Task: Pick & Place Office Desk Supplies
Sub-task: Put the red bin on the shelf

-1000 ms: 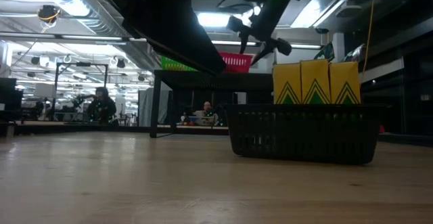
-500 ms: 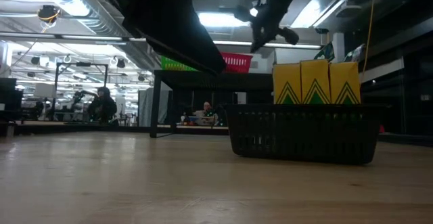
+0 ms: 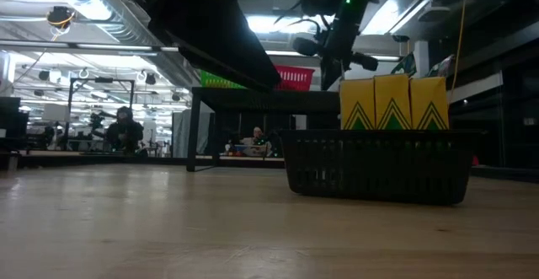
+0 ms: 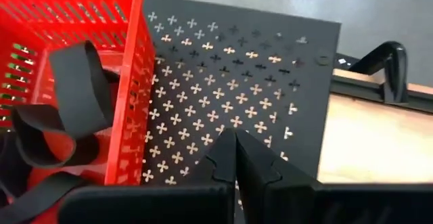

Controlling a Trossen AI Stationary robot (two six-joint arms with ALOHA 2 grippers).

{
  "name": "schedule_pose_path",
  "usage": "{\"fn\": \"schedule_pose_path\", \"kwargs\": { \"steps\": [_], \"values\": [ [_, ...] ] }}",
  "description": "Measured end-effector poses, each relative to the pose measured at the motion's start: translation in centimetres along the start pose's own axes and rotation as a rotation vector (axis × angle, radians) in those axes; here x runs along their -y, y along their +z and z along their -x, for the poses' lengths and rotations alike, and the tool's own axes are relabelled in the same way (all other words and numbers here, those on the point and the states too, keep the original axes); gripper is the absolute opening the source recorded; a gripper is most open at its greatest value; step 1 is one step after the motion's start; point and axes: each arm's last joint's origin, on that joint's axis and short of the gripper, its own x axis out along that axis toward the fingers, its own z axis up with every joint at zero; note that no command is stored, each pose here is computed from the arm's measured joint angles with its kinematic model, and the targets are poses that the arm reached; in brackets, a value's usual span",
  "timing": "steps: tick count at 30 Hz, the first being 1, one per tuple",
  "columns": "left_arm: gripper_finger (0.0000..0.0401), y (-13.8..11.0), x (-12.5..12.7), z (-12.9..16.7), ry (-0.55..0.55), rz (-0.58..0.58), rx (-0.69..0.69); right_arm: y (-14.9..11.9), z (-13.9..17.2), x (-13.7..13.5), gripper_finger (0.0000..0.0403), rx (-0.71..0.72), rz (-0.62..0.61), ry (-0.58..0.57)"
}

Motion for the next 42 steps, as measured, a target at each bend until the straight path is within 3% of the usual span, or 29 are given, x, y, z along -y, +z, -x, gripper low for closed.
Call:
{"fn": "schedule_pose_path", "kwargs": {
  "steps": [7,27,42],
  "values": [
    [0.0175,-0.1,0.3,0.2,-0.008,-0.003,-0.001,-0.4,-1.5,-0.5,0.0001,-0.042,0.017,0.005],
    [0.0175,-0.1,0.3,0.2,-0.007,0.0,0.0,-0.5,-1.2,-1.8,0.0,-0.091,0.024,0.172],
    [0.0175,-0.1,0.3,0.2,-0.007,0.0,0.001,-0.8,-1.1,-2.2,0.0,-0.122,0.033,0.22]
  ]
}}
